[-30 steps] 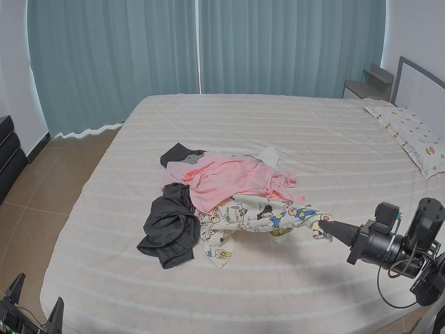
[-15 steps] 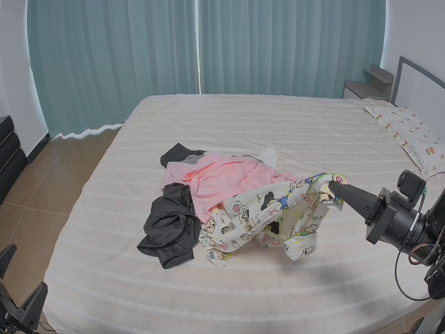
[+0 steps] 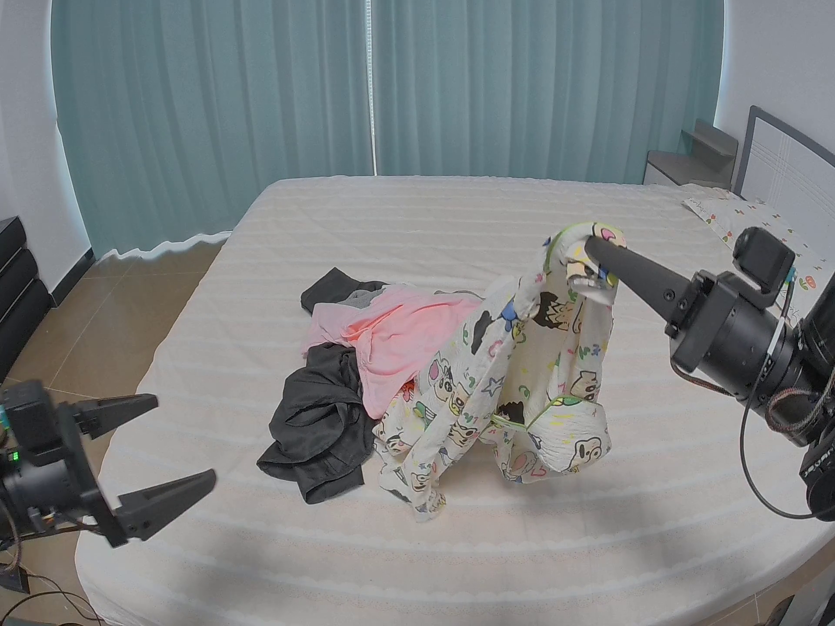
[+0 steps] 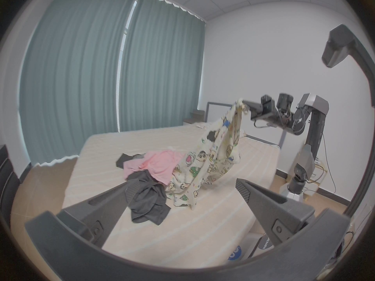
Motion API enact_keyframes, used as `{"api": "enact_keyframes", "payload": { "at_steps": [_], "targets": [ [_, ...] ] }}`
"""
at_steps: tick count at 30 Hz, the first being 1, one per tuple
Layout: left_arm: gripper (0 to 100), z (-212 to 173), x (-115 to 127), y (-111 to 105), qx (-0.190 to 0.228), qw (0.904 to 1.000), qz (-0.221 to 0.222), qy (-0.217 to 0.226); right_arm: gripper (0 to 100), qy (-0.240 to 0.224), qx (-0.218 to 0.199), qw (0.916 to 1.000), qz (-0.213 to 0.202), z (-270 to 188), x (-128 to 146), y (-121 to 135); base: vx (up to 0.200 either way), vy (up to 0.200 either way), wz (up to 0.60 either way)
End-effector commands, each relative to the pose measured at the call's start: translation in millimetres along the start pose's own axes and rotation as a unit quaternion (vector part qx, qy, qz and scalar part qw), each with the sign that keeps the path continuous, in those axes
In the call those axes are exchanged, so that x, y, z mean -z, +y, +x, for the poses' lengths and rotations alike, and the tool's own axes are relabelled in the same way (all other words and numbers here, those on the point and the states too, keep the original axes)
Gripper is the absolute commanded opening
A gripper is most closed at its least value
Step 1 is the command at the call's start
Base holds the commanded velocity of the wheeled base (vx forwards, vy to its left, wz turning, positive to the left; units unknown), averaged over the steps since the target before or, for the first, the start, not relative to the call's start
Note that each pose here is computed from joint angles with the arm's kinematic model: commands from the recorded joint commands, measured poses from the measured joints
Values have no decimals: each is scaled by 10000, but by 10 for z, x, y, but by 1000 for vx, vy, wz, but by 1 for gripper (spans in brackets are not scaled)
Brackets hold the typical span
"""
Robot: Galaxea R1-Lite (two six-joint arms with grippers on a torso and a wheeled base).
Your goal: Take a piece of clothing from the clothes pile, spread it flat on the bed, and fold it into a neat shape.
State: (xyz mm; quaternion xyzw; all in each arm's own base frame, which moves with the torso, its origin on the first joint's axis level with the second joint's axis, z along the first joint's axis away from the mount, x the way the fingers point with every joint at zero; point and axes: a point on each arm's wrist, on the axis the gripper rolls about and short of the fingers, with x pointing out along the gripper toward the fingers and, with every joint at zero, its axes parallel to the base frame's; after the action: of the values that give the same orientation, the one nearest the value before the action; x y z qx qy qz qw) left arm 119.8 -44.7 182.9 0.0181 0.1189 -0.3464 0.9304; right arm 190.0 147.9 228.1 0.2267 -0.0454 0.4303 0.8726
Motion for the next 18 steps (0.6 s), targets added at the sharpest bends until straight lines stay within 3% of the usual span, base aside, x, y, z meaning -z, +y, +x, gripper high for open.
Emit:
{"api": "enact_keyframes", "payload": {
  "at_steps": [1,10,18],
  "targets": [
    [100,1502,517,-256,988,9892,-235,1058,0,-531,-300,9981,132,523,-266,317,0,0,0],
    [100,1711,580,-686,806,9927,-732,517,0,-476,-95,9987,169,644,-189,284,0,0,0],
    [100,1915,803,-671,347,9953,-685,596,0,-472,-85,9987,168,619,-191,283,0,0,0]
  ]
}}
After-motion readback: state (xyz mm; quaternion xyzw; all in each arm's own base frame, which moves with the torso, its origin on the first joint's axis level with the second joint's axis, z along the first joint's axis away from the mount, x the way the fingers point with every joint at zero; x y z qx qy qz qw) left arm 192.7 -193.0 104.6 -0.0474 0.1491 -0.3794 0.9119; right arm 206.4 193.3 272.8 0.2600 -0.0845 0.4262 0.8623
